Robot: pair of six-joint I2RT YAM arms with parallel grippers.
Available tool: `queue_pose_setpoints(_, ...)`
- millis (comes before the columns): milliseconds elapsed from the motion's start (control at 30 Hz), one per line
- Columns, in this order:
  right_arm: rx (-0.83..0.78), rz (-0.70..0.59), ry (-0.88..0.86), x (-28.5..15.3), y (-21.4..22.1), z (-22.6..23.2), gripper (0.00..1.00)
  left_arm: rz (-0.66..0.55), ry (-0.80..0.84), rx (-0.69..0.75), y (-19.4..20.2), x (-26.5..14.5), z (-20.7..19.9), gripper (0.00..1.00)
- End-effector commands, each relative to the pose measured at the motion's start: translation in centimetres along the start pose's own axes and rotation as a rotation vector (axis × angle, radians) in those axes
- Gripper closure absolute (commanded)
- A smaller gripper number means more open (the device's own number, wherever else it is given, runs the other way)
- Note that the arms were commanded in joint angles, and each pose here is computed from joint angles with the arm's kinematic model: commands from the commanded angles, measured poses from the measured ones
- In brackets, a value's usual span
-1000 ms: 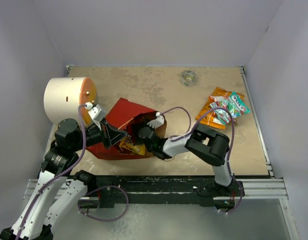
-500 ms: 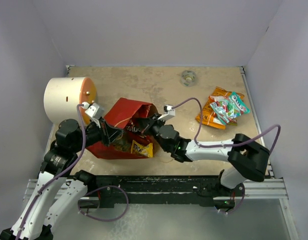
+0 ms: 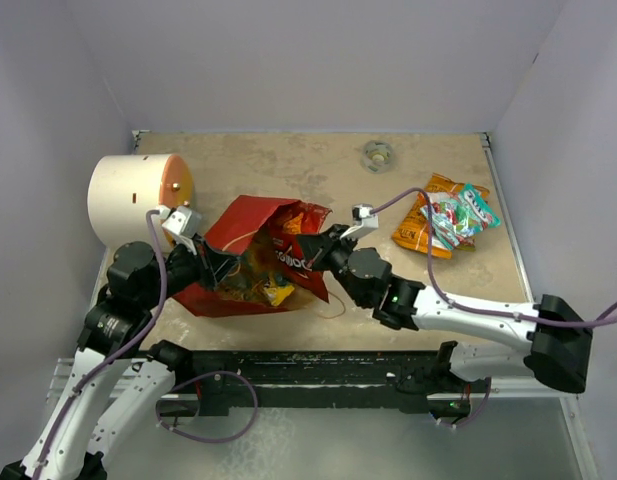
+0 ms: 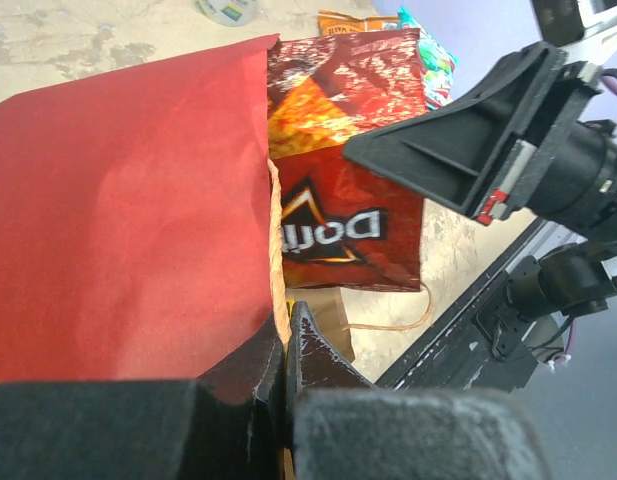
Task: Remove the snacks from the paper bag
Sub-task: Take out the snack from the paper bag, then place the snack at the center of the board.
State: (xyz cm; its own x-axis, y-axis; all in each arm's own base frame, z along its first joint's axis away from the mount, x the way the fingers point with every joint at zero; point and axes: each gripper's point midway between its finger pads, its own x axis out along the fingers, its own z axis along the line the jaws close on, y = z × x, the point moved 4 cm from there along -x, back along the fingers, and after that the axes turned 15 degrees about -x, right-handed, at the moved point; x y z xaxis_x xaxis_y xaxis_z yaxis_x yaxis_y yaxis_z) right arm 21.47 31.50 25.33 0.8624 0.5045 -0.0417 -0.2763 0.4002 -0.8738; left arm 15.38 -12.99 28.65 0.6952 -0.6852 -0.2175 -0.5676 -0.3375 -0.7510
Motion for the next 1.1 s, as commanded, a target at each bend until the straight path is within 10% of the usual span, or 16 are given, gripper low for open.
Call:
queue_pose_setpoints(0,-0.080,-0.043,0.024,-1.9,-4.6,0.2,1.00,-0.085,-0.025,0.009,-1.6,-1.1,-0.6,1.00)
queue_pose_setpoints(500,-0.423,0.122,0.473,-14.6,-13.5,-9.3,1.00,-0.147,-0.150,-0.037,-2.2,-1.9,0.8,1.00)
queue_pose_setpoints(1067,-0.120,0.330,0.375,-11.4,-2.4,-9.1,1.00,-0.158,-0.161,-0.041,-2.3,-2.0,0.9,1.00)
